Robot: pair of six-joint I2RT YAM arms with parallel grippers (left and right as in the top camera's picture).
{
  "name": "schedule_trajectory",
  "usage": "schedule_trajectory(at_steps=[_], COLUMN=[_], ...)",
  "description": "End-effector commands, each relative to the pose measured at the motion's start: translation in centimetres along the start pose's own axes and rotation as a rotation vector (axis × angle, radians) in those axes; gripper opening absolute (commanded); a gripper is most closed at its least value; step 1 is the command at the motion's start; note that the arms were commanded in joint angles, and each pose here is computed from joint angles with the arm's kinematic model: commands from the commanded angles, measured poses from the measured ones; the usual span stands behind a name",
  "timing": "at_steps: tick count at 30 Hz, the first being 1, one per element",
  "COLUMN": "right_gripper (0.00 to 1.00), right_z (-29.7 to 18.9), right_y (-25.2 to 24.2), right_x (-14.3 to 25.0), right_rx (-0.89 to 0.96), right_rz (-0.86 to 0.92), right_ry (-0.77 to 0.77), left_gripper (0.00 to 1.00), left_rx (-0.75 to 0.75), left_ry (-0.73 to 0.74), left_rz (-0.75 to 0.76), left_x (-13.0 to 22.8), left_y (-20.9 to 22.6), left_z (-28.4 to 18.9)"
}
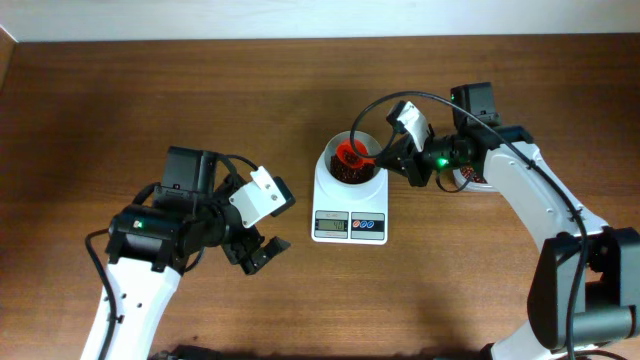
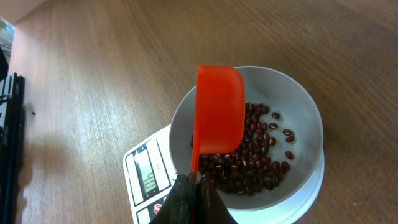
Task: Scoop and weigh 50g on scale
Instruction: 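Hold the scoop over the bowl, shaking out remaining beans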
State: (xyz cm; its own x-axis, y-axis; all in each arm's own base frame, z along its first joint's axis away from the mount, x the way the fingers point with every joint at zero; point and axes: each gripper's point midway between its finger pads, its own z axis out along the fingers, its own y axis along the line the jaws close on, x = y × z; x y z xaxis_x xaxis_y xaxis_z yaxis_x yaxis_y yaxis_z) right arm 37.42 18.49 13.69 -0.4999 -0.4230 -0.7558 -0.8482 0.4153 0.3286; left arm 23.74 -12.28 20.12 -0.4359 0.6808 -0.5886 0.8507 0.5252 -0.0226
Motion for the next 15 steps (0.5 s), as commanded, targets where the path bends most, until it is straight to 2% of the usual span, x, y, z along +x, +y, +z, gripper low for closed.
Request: schedule_trajectory(at_steps=[1,15], right_gripper=[0.04,0.04], right_z=[0.46,0.50], right_y=[0.24,0.39], right_x=[-0.05,0.08], right_rx=[-0.005,-0.009], right_rz=[-0.012,-0.005], right_ry=[0.009,0.014], left_gripper=[0.99,0.99], left_rx=[-0.012,-0.011], left_ry=[-0.020,-0.020], left_rz=[0.026,0.026], left_x=[-0.65,-0.64], left_y=[0.27,0.26], left_z=[-0.52,-0.52])
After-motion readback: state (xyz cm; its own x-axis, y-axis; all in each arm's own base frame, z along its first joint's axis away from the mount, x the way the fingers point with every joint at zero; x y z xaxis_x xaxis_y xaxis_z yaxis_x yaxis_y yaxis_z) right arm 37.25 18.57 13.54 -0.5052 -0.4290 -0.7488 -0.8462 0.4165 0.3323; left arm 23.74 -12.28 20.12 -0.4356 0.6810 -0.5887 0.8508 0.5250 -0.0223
